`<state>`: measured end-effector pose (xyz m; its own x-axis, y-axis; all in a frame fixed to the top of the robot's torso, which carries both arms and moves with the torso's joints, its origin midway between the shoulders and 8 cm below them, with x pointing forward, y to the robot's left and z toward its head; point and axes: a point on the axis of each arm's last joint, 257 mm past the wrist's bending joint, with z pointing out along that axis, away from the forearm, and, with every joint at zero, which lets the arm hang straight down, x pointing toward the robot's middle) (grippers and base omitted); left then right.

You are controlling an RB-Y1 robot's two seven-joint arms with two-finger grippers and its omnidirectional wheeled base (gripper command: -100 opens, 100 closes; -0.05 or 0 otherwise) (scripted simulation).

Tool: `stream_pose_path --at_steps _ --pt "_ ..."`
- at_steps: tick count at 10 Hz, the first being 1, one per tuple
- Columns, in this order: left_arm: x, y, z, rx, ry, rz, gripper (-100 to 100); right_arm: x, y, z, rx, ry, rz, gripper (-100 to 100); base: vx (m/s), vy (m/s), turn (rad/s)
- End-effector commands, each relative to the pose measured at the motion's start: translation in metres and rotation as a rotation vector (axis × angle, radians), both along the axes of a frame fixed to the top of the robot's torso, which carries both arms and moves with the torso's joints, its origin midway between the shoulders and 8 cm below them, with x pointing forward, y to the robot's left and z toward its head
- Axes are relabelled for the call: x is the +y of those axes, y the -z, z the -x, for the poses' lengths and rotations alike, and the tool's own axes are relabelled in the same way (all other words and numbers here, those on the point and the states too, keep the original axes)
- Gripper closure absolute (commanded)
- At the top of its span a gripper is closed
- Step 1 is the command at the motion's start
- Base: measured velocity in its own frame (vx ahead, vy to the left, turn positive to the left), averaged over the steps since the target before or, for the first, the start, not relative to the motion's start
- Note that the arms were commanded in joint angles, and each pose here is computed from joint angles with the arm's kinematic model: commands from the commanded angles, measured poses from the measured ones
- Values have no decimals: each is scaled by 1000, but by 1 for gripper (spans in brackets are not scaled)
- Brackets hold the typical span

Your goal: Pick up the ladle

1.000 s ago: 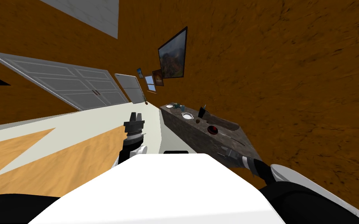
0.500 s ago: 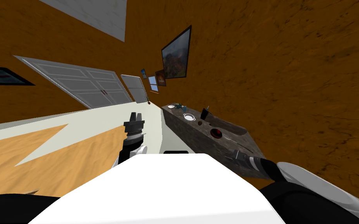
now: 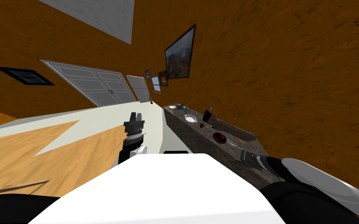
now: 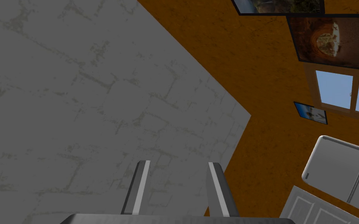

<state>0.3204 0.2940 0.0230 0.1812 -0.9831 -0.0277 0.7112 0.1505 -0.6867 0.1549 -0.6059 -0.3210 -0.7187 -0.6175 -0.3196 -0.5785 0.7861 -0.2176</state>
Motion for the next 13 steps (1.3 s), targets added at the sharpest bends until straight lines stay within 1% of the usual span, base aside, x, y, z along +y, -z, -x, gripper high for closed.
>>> stream_pose_path --at_steps 1,2,4,5,6,7,8,9,10,11,12,13 --pt "0 0 0 0 0 0 0 -30 -6 10 43 -8 80 -100 96 -76 173" --pt "0 0 0 0 0 0 0 -32 -5 11 49 -13 88 -100 71 -52 42" --pt "0 0 0 0 0 0 0 -59 -9 24 103 -21 164 -100 80 -60 101" --pt "0 0 0 0 0 0 0 -68 -9 32 130 -22 189 -100 97 -104 93" --pt "0 0 0 0 0 0 0 -74 -7 41 156 -22 205 -100 91 -107 83" --pt "0 0 0 0 0 0 0 -77 2 61 204 -19 211 -100 92 -117 103" --pt "0 0 0 0 0 0 0 -76 7 68 219 -16 205 -100 85 -107 55" --pt "0 0 0 0 0 0 0 -79 0 64 204 -18 206 -100 35 -44 8" --pt "0 0 0 0 0 0 0 -79 0 65 207 -18 206 0 7 -9 3" --pt "0 0 0 0 0 0 0 -78 14 76 207 -6 206 -100 30 -13 82" --pt "0 0 0 0 0 0 0 -78 18 80 208 -2 206 -100 37 -24 84" --pt "0 0 0 0 0 0 0 -77 15 77 209 -4 204 -100 9 -8 13"
